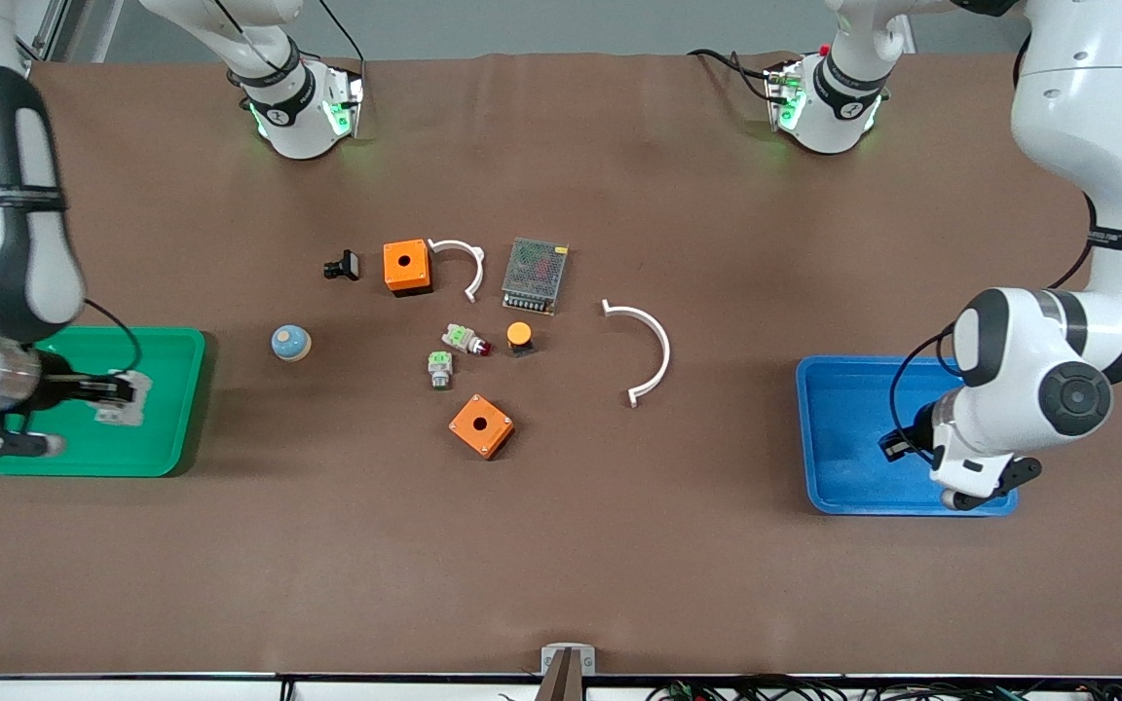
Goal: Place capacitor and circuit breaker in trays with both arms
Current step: 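Carry the capacitor over the blue tray while the right gripper carries the breaker, then release the capacitor into the blue tray while the right gripper releases the breaker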
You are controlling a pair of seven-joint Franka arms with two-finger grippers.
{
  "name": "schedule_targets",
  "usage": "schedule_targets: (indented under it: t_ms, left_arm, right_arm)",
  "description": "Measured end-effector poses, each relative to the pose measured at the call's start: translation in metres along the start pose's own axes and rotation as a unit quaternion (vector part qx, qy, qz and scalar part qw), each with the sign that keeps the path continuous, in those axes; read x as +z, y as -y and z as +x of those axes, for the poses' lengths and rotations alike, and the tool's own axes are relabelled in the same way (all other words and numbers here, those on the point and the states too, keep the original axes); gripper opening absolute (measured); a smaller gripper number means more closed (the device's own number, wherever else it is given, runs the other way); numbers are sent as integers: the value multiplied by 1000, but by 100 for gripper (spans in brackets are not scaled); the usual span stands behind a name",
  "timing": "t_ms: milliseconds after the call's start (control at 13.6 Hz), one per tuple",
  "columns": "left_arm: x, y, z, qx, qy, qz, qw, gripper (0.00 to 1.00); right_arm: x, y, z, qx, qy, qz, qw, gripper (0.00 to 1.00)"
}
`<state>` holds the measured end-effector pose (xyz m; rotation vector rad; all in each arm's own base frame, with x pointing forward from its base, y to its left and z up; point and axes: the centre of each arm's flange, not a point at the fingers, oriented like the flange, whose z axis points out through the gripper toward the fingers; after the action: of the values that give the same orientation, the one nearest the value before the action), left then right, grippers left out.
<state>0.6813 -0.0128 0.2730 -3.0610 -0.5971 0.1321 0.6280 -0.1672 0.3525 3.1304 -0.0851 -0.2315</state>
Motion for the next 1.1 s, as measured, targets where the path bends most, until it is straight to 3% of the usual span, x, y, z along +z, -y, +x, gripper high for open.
schedule_targets:
  t_ms: [293,513,807,880,1100]
  left_arm:
    - [26,54,14,53,-5,-8,999,34]
    - [52,85,19,92,-5,-12,996,34]
    - [68,85,19,107,2,-14,994,34]
    - [68,83,18,109,1,-15,994,39]
    - [60,77,21,112,-8,-18,994,67]
  right_arm:
    - [51,-87,-5,18,-5,4,1000,40]
    - [96,-110,-1,10,-10,1,1000,40]
    - [129,-119,2,-1,-13,-2,1000,40]
    - [135,-121,2,0,-15,-3,1000,40]
    - [142,-123,0,0,-16,-3,1000,40]
